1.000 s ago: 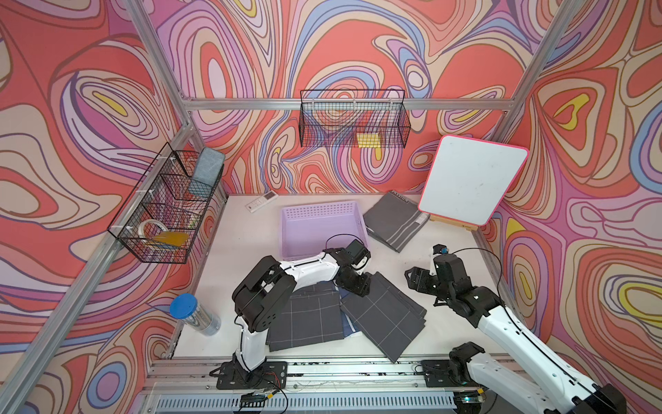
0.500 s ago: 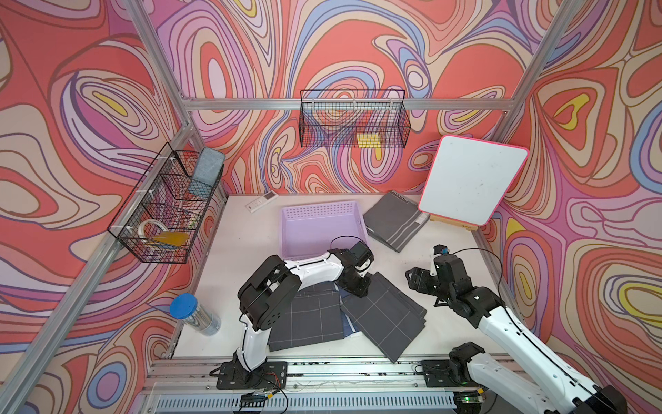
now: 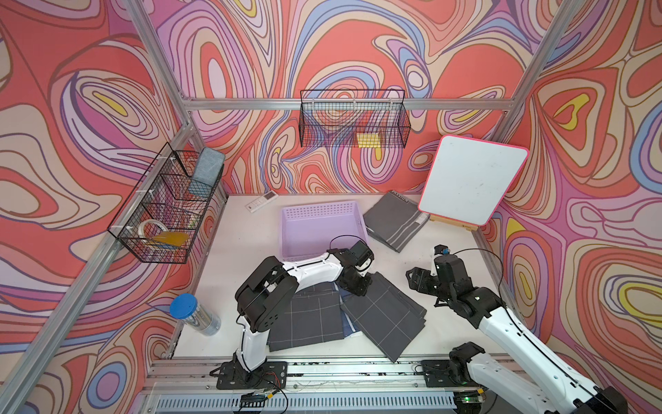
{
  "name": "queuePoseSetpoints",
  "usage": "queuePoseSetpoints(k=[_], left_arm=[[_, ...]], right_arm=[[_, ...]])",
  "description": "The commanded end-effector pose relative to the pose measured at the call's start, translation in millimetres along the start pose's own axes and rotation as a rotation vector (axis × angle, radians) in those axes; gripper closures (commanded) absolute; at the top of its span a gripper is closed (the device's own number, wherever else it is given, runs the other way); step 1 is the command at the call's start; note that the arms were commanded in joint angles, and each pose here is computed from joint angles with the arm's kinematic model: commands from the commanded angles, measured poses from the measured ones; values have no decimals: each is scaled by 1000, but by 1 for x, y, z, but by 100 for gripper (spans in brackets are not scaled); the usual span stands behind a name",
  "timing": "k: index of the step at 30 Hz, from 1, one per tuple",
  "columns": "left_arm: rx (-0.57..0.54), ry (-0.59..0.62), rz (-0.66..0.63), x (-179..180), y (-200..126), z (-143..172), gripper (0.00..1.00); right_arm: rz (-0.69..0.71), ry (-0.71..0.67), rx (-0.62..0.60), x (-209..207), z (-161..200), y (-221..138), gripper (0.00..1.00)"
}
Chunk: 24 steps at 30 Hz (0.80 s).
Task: Put the folded pillowcase in the basket
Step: Pick up the pillowcase at the center of the board.
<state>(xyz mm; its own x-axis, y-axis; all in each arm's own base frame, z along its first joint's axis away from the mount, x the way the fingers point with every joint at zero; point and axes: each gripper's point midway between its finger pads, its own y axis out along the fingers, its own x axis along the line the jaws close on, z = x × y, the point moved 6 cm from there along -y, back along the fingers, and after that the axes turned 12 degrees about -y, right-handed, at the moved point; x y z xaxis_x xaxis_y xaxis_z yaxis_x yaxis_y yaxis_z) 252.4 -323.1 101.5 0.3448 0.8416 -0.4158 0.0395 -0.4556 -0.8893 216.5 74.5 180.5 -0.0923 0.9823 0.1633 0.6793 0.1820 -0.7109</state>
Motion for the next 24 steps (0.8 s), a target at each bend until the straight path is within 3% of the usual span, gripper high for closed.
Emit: queuePoseSetpoints(k=[1, 9, 16, 24], left_arm=[[-137, -20, 30, -13, -31, -12, 100], [-265, -155, -25, 15, -54, -13, 100], [-348, -274, 2, 47, -64, -7, 100], [-350, -324, -14, 66, -60, 4, 100]], right_arm=[[21, 14, 3, -3, 2, -1, 24], [12, 35, 27, -1, 3, 6, 23], [-53, 69, 110, 10, 9, 24, 24], [-144, 86, 209, 22, 20, 49, 34]])
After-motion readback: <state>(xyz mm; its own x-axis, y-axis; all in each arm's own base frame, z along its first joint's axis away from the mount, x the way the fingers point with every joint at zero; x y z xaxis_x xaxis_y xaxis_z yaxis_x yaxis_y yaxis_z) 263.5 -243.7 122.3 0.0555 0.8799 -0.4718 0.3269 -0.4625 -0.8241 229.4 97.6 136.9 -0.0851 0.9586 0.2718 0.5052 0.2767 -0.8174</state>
